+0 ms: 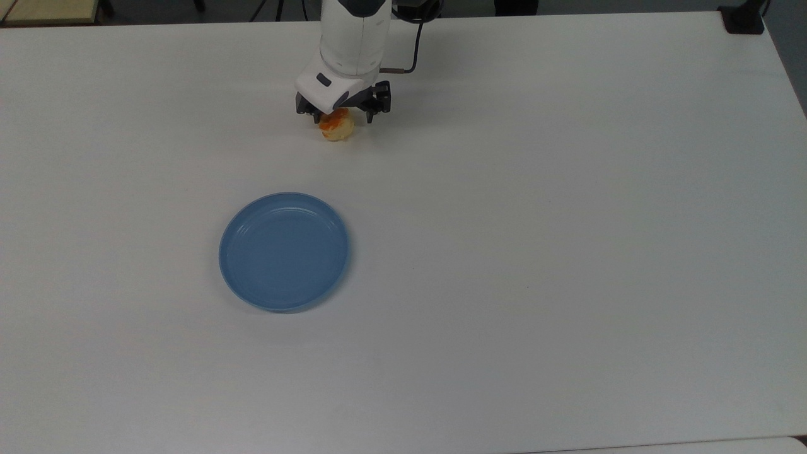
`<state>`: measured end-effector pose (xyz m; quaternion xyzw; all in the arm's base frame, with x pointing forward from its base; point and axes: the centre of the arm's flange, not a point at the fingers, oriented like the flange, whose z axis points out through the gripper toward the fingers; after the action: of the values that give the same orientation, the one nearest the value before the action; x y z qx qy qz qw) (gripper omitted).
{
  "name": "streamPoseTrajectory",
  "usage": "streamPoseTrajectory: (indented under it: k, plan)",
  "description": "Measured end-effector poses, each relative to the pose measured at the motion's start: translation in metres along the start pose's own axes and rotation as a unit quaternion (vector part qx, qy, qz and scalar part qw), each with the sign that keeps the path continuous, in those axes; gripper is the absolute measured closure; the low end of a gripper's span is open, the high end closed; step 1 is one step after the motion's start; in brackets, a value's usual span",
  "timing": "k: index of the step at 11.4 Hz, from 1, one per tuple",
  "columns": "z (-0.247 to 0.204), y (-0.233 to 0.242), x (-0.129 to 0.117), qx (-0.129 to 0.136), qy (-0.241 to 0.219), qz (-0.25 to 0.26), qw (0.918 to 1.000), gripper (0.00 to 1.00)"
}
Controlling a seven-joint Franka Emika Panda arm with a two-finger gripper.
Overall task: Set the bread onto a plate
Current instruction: 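Lower the open gripper onto the orange-glazed bread roll and close it, then lift the held bread roll and carry it over the blue plate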
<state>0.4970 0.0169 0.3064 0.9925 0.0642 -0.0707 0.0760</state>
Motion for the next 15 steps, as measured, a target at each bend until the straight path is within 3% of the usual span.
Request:
streamPoseTrajectory:
  k: [2, 5, 7, 9, 11, 13, 15]
  plan:
    - [0.002, 0.007, -0.001, -0.007, -0.002, 0.001, 1.0, 0.0]
    - [0.003, 0.015, -0.002, -0.009, -0.003, 0.006, 0.9999, 0.16]
    - [0.001, 0.017, -0.002, -0.009, 0.0, 0.007, 0.9999, 0.51]
    - [-0.011, 0.026, -0.002, -0.01, 0.01, 0.016, 0.9998, 0.71]
    - [-0.046, 0.046, 0.009, -0.013, 0.028, 0.036, 0.9989, 0.71]
    - [-0.095, 0.076, 0.027, 0.002, 0.067, 0.075, 0.9949, 0.71]
    - [-0.135, 0.11, 0.05, 0.005, 0.063, 0.094, 0.9935, 0.71]
